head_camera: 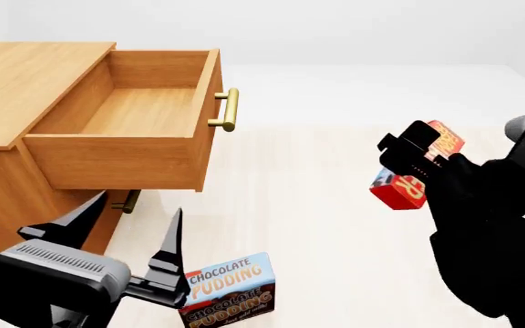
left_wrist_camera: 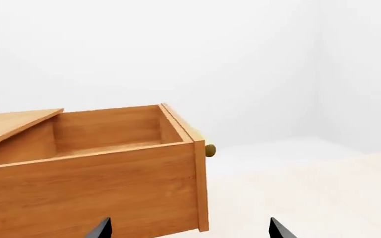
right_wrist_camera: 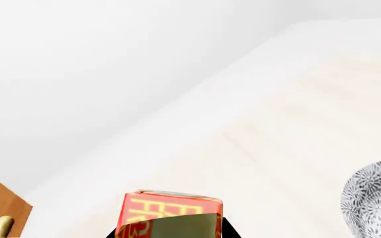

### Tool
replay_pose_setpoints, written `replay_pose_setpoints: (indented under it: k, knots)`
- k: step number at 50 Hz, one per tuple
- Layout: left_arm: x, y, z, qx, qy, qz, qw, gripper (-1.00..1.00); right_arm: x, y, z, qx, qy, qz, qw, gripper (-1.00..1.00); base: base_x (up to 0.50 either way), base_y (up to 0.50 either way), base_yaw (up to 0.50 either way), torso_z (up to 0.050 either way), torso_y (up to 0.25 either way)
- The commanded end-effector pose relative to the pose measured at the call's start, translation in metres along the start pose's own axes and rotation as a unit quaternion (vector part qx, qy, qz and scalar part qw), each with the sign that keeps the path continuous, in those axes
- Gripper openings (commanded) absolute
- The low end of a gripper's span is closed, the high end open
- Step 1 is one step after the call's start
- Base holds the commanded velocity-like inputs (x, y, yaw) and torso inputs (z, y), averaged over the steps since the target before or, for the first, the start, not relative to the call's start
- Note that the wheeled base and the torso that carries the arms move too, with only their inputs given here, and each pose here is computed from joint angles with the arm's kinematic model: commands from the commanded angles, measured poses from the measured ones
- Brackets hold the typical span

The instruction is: Put the butter at the back in the top drawer of the cabinet and close it.

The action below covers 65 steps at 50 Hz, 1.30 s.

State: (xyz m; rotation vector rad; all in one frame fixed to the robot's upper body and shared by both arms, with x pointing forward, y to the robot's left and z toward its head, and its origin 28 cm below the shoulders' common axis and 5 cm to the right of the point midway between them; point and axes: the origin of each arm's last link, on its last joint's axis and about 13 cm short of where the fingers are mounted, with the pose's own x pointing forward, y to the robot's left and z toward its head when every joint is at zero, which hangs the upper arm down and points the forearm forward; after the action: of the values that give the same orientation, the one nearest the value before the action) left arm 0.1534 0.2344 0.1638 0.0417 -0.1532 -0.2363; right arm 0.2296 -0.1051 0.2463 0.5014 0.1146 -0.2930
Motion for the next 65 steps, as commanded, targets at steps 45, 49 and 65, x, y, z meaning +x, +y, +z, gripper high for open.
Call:
replay_pose_setpoints:
  k: [45,49,65]
  knots:
    - [0.050,-0.109,0.005,0.203,-0.132,-0.031,0.970,1.00,-0.041,0.082,0.079,-0.079,-0.014,0.215,0.973,-1.00,0.00,0.00,0.00,0.000,0.001]
    - [0.048,-0.117,0.003,0.214,-0.140,-0.040,0.966,1.00,-0.042,0.084,0.080,-0.083,-0.014,0.219,0.972,-1.00,0.00,0.00,0.00,0.000,0.003]
    - [0.045,-0.133,-0.002,0.227,-0.151,-0.064,0.960,1.00,-0.040,0.086,0.075,-0.086,-0.008,0.228,0.970,-1.00,0.00,0.00,0.00,0.001,0.001]
